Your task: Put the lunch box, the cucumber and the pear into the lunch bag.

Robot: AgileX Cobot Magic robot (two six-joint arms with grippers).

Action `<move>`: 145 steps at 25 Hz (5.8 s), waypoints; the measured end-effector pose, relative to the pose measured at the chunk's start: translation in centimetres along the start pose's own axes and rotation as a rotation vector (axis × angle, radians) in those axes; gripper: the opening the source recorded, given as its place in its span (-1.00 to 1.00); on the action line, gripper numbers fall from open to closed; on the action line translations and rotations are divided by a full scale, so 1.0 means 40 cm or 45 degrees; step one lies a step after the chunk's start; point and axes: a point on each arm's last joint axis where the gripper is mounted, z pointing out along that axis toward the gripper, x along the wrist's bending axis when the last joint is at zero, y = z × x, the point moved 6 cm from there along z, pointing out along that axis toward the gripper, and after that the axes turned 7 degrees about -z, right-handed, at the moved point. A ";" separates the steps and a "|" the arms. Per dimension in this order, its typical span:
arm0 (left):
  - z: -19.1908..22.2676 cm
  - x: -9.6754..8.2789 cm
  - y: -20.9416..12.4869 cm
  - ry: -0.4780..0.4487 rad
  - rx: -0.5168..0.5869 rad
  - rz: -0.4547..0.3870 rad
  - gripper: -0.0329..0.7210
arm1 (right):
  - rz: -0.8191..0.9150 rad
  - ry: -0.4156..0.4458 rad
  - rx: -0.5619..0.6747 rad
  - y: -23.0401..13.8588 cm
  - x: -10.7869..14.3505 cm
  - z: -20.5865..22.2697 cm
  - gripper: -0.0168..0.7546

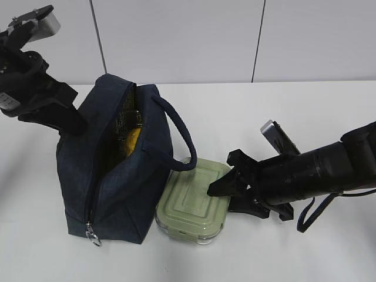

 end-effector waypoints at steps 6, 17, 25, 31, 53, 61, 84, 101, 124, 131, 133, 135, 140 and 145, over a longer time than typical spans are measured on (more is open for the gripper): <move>0.000 0.000 0.000 0.000 0.000 0.000 -0.86 | -0.010 0.000 -0.004 0.001 0.000 0.000 -0.11; 0.000 0.000 0.000 0.000 0.000 0.001 -0.86 | -0.092 -0.032 -0.053 0.014 0.013 -0.022 -0.24; 0.000 0.000 0.000 0.000 0.000 0.001 -0.86 | -0.125 0.008 -0.198 0.072 0.046 -0.109 -0.24; 0.000 0.000 0.000 0.000 0.000 0.004 -0.86 | -0.153 0.025 -0.312 0.110 0.067 -0.180 -0.24; 0.000 0.000 0.000 0.000 0.001 0.004 -0.86 | -0.581 0.330 -0.684 0.278 0.409 -0.414 -0.24; 0.000 0.000 0.000 0.000 0.000 0.004 -0.86 | -0.647 0.411 -0.494 0.204 0.461 -0.312 -0.24; 0.000 -0.009 0.002 -0.030 -0.006 -0.004 -0.86 | -0.706 0.030 -0.059 0.095 0.321 -0.058 -0.24; -0.003 -0.052 0.007 -0.176 -0.026 0.006 -0.86 | -0.745 -0.033 -0.003 0.091 0.377 0.008 -0.24; -0.003 -0.053 0.001 -0.182 -0.008 0.010 -0.86 | -1.023 -0.017 0.152 0.078 0.453 0.026 0.48; -0.002 -0.046 0.002 -0.159 -0.008 0.023 -0.86 | -1.169 -0.107 0.038 0.112 0.513 -0.071 0.47; -0.001 -0.039 0.002 -0.139 -0.008 0.029 -0.86 | -1.193 -0.173 0.043 0.113 0.507 -0.097 0.47; 0.000 -0.032 0.003 -0.112 -0.011 0.032 -0.86 | -1.184 -0.227 0.064 0.111 0.498 -0.112 0.47; 0.000 -0.024 0.002 -0.087 -0.007 0.031 -0.86 | -1.171 -0.278 0.136 0.103 0.469 -0.102 0.32; 0.000 -0.024 0.002 -0.087 -0.007 0.029 -0.86 | -1.132 -0.278 0.196 0.100 0.437 -0.054 0.22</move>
